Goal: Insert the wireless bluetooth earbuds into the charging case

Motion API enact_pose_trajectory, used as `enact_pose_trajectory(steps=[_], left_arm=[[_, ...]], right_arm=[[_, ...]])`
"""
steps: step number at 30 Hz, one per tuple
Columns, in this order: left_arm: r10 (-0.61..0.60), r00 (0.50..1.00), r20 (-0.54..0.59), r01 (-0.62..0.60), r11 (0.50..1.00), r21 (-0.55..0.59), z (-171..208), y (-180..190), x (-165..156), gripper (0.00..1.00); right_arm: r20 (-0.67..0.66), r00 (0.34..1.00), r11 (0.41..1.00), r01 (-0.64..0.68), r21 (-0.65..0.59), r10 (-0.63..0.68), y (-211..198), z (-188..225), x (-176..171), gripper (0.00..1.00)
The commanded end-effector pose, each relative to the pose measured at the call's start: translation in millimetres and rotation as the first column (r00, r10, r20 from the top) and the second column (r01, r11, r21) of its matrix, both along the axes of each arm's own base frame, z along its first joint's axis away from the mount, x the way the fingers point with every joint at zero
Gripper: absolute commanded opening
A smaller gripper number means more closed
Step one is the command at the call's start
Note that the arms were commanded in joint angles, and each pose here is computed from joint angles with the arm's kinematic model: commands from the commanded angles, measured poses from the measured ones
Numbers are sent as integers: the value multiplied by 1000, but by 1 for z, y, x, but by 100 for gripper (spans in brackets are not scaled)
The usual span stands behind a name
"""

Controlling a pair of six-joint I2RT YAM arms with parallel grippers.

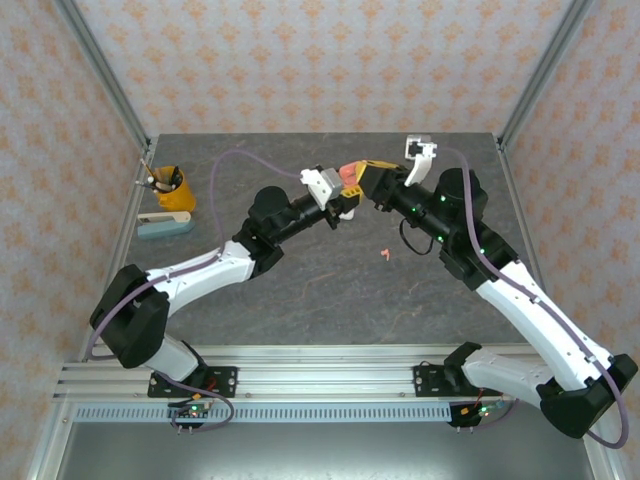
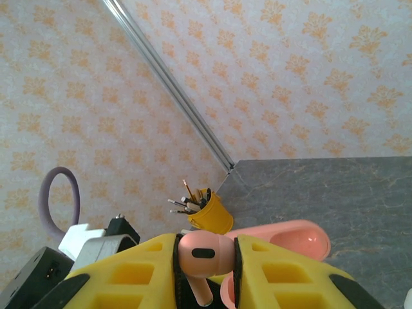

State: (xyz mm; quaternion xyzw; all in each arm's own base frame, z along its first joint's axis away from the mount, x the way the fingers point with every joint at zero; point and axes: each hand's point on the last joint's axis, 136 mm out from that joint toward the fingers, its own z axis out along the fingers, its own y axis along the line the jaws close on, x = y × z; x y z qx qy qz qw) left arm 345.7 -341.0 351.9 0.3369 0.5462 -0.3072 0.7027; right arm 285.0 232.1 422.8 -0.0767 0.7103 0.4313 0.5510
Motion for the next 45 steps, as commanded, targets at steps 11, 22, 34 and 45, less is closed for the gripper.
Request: enact_pose_trajectory(steps=[11, 22, 34, 45], left_arm=[[5, 998, 62, -2, 999, -53, 34, -4, 2, 0], [-10, 998, 56, 13, 998, -66, 37, -8, -1, 0], [-20, 999, 39, 25, 992, -125, 44, -6, -3, 0], [-12, 999, 43, 19, 985, -170, 56, -3, -3, 0]], right_arm=[[35, 999, 998, -29, 60, 27, 8, 8, 2, 26], [23, 1000, 998, -15, 54, 14, 11, -1, 10, 26], [2, 1000, 999, 20, 37, -20, 12, -20, 21, 26], [-24, 1000, 1000, 12, -10, -12, 13, -39, 20, 26]])
